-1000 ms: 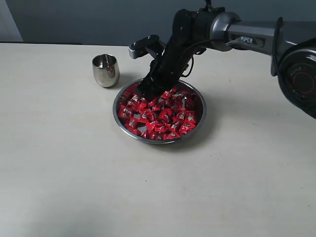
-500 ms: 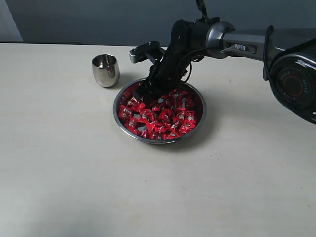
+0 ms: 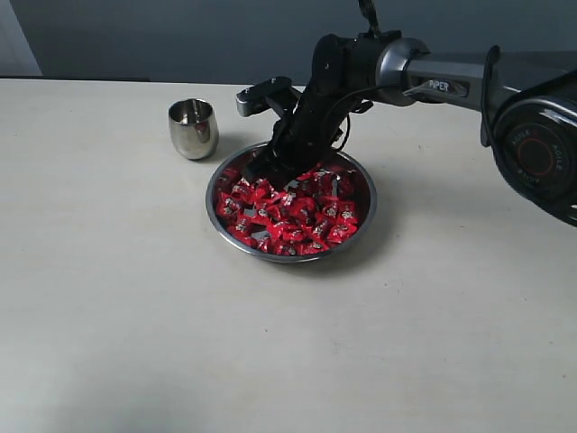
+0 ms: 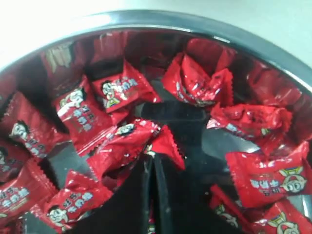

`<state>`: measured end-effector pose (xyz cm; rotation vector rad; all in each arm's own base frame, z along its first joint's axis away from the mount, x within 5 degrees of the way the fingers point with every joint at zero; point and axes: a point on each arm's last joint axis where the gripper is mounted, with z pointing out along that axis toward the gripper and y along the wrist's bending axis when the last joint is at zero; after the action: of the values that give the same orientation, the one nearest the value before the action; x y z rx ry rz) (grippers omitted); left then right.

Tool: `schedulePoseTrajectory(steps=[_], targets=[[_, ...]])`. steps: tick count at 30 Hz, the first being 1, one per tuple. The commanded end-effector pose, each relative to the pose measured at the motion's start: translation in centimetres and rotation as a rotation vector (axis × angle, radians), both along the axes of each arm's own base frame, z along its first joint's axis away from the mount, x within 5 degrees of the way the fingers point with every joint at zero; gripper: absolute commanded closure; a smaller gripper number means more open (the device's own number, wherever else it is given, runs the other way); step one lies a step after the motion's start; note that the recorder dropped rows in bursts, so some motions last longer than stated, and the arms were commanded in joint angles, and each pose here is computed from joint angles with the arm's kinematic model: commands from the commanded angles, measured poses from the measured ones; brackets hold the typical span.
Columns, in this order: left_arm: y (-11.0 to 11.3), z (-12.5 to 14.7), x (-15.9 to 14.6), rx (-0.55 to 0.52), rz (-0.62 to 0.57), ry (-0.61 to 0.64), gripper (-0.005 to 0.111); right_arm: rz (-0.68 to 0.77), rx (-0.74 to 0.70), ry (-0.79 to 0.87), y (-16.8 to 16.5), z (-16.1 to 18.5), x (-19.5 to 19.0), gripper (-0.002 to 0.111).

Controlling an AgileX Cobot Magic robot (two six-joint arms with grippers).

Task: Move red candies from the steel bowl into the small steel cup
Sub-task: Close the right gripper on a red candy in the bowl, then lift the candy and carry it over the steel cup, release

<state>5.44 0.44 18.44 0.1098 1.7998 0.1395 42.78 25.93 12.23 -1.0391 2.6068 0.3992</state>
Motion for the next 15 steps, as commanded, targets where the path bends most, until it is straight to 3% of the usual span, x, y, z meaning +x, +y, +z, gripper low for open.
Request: schedulePoseTrajectory(steps=[1, 9, 15], targets=[[0.0, 0.1, 0.0, -0.003, 0.000, -0.012, 0.106, 0.004, 0.021, -0.029, -0.1, 2.6, -0.1, 0.108], [0.0, 0.1, 0.0, -0.003, 0.000, -0.012, 0.106, -0.057, 0.168, -0.195, 0.2, 8.5, 0.2, 0.108], [0.0, 0.1, 0.0, -0.003, 0.000, -0.012, 0.106, -0.129, 0.308, -0.294, 1.0, 9.4, 1.1, 0.108]])
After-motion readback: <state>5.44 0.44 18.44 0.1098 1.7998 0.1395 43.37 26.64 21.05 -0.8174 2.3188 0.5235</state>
